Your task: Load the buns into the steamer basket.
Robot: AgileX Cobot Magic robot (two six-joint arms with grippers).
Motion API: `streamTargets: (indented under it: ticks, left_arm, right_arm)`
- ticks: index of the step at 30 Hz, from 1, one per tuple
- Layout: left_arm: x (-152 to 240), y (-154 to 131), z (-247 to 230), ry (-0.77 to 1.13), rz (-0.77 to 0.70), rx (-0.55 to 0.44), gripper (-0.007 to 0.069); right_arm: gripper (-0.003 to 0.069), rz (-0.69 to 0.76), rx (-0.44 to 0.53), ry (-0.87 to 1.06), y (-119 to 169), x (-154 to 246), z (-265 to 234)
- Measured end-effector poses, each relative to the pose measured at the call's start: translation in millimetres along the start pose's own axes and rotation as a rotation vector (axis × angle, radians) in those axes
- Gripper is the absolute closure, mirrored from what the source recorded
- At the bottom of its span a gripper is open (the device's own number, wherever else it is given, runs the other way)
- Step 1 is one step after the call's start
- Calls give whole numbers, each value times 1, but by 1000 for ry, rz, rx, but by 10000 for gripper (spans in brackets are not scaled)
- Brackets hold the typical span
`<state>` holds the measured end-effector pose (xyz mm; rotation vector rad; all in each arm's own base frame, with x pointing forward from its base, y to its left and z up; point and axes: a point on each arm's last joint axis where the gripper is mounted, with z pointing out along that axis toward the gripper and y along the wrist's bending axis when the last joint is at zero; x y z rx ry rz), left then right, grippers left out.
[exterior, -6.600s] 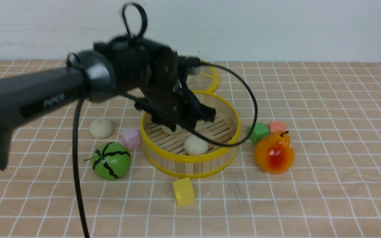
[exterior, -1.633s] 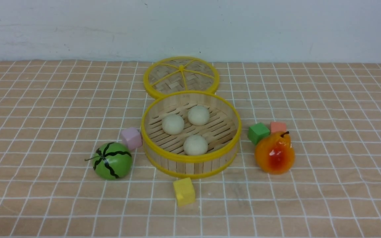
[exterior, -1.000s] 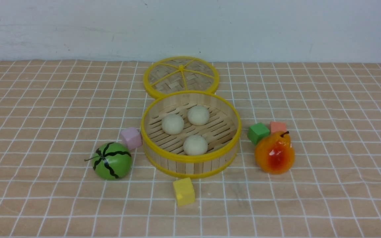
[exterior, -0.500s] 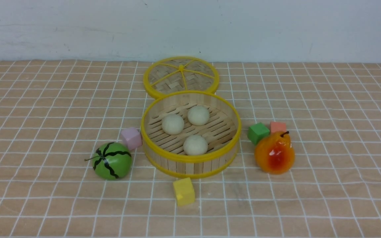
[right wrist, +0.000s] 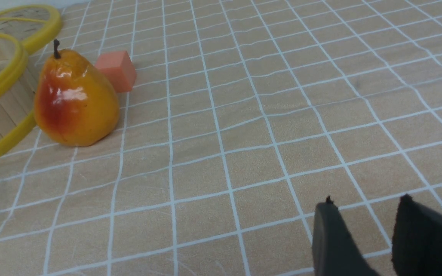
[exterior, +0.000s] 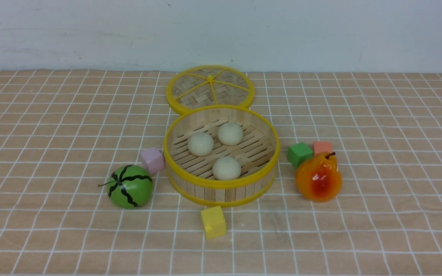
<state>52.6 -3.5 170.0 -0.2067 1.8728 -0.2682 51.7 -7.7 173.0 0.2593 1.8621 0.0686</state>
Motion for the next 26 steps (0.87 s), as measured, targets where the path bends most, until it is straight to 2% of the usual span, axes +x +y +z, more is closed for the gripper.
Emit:
streamTargets:
  ticks: [26]
  left_arm:
    - [0,0,0,0,0,0,618]
  right_arm:
    - [418,0,0,0,0,0,0]
